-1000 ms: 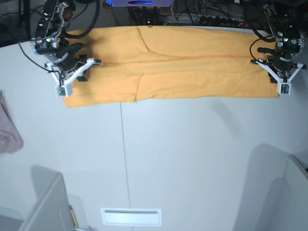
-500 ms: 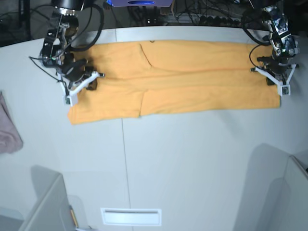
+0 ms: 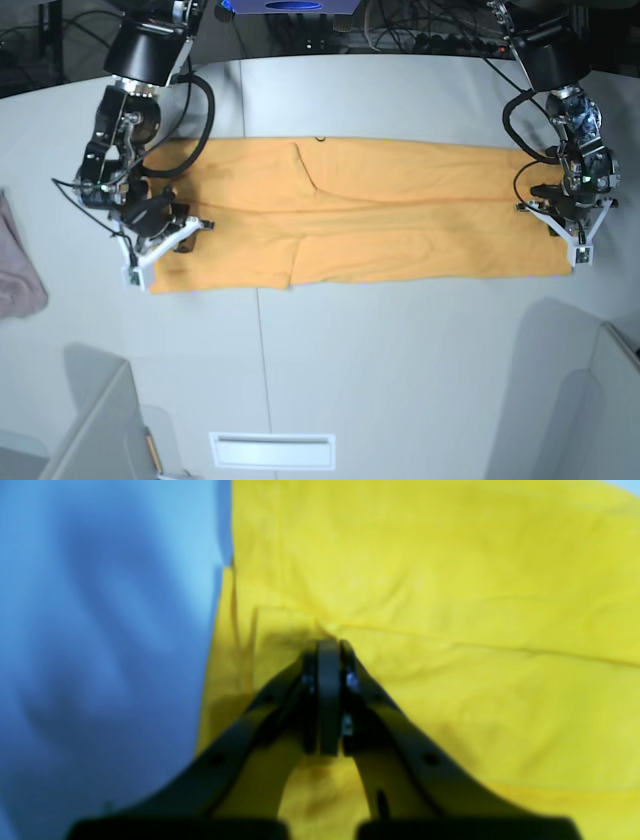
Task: Fold the T-shirt properly
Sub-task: 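Release the folded strip and lift both grippers away, then move the left gripper to the strip's end and grasp it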
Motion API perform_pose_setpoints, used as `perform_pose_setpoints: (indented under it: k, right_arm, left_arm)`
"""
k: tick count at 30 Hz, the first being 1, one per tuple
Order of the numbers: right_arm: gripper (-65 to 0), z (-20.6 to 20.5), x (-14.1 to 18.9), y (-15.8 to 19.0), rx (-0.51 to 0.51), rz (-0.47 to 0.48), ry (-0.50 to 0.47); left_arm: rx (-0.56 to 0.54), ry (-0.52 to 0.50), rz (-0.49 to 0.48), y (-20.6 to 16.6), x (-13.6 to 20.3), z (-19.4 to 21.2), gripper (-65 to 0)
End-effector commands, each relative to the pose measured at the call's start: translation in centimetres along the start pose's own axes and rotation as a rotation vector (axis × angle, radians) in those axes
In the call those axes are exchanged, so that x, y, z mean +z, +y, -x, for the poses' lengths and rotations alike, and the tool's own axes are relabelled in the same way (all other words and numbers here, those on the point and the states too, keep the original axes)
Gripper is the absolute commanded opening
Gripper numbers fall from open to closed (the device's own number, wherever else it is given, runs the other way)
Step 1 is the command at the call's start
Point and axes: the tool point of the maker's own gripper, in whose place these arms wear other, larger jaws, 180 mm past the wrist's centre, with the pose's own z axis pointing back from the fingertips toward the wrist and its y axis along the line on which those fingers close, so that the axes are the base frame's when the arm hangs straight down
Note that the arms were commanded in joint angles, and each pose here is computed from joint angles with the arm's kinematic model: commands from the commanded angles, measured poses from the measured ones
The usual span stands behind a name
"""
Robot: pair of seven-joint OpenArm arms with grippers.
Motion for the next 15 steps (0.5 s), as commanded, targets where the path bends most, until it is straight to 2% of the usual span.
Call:
perform_pose_setpoints:
  k: [1,6,8,15]
  right_arm:
    - [-65.0,-2.6,1.0,0.9,0.024,-0.017,-0.079]
    - [-65.0,-4.2,3.8,3.1,0.055,-0.027,-0.154]
    - [-65.0,-4.2,4.9,3.9,0.061,-0.032,-0.179]
    - [-65.0,-1.3,5.3,4.7,0.068,-0.042,-0.137]
  left_arm:
    - [-0.021,-0.061,-0.035,1.7,1.0,-2.8,-65.0]
    - [0.076,-0.155,-0.02,3.7,4.1,-5.6,-65.0]
    - [0.073,-0.157,0.002,4.9,5.3,-5.1,-65.0]
    - [0.075,-0.17,0.065,6.4,7.0,-3.2,-65.0]
